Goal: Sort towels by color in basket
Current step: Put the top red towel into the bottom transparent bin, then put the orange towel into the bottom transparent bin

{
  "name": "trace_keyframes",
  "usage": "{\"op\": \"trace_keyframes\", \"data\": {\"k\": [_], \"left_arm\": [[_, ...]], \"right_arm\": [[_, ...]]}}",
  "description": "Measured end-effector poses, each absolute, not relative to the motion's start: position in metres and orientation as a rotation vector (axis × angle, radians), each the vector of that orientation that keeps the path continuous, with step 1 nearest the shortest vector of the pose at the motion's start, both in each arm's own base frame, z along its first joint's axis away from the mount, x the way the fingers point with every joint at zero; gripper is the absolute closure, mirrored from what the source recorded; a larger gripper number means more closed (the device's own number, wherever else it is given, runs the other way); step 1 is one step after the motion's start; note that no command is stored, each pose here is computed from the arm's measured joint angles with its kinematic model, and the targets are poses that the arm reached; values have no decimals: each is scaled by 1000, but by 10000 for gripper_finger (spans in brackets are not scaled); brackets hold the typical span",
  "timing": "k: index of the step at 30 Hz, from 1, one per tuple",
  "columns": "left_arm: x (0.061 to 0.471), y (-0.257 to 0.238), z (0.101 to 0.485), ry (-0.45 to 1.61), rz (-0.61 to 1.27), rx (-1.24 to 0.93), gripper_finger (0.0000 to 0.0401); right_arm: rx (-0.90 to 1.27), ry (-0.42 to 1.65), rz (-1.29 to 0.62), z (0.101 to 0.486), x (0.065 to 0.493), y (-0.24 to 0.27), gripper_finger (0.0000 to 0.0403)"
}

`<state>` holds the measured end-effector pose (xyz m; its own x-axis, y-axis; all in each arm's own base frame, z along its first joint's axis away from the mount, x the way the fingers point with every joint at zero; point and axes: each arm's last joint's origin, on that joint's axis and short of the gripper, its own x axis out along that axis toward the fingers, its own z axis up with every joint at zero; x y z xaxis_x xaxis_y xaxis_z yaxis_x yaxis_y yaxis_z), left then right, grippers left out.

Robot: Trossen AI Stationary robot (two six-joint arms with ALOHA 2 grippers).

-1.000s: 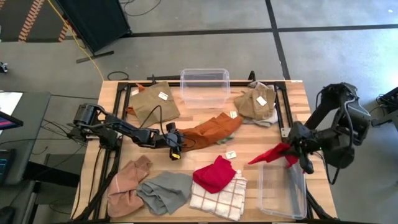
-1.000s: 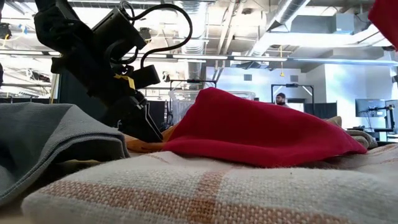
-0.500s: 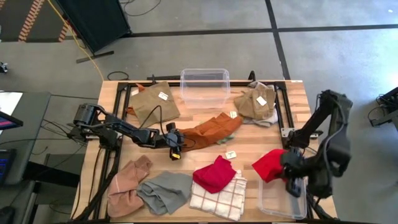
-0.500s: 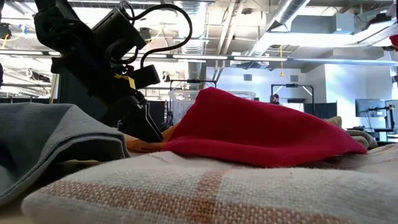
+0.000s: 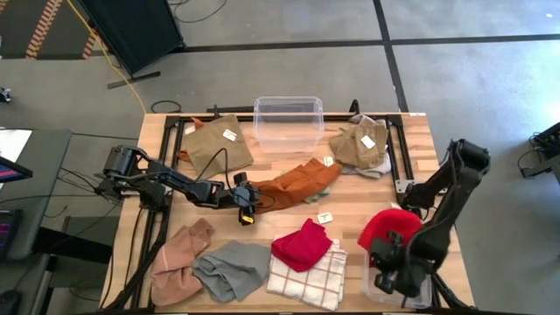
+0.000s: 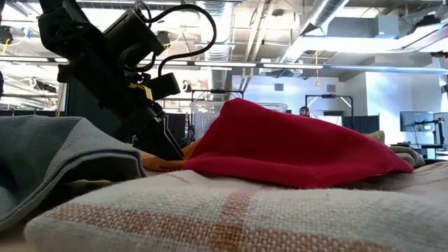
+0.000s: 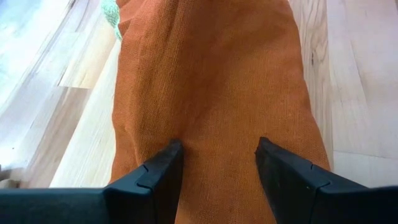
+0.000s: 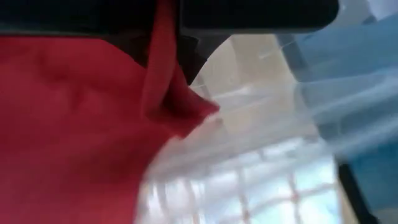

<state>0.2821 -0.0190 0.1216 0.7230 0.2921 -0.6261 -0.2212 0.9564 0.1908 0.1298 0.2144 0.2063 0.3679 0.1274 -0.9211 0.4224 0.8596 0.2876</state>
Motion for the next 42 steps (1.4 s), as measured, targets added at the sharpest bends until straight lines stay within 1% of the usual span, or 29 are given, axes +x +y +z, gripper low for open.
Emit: {"op": "trace_keyframes", "data": {"k": [3,6,11,21,25,32,35,38,42], "left_arm": [[282,-19,122,708,284,105,209],[282,-19,122,708,284,104,209],[282,-19,121,709,284,107,209],[282,-19,121,710,283,111,209],[282,-19,121,711,282,114,209],[282,-19,121,711,282,114,209],[282,-19,121,711,282,114,209],[282,-18,121,711,284,114,209],[282,-16,121,711,291,111,209]], "right_arm": [[563,1212,-192,186,135,214,374],[580,1281,-195,169,136,214,370],[603,1305,-190,158,140,213,361],[624,1295,-160,165,141,209,352],[655,1280,-136,177,138,204,322],[732,1234,-86,200,137,193,235],[757,1218,-76,210,134,186,205],[772,1208,-62,217,131,180,192],[790,1196,-50,225,128,174,193]]}}
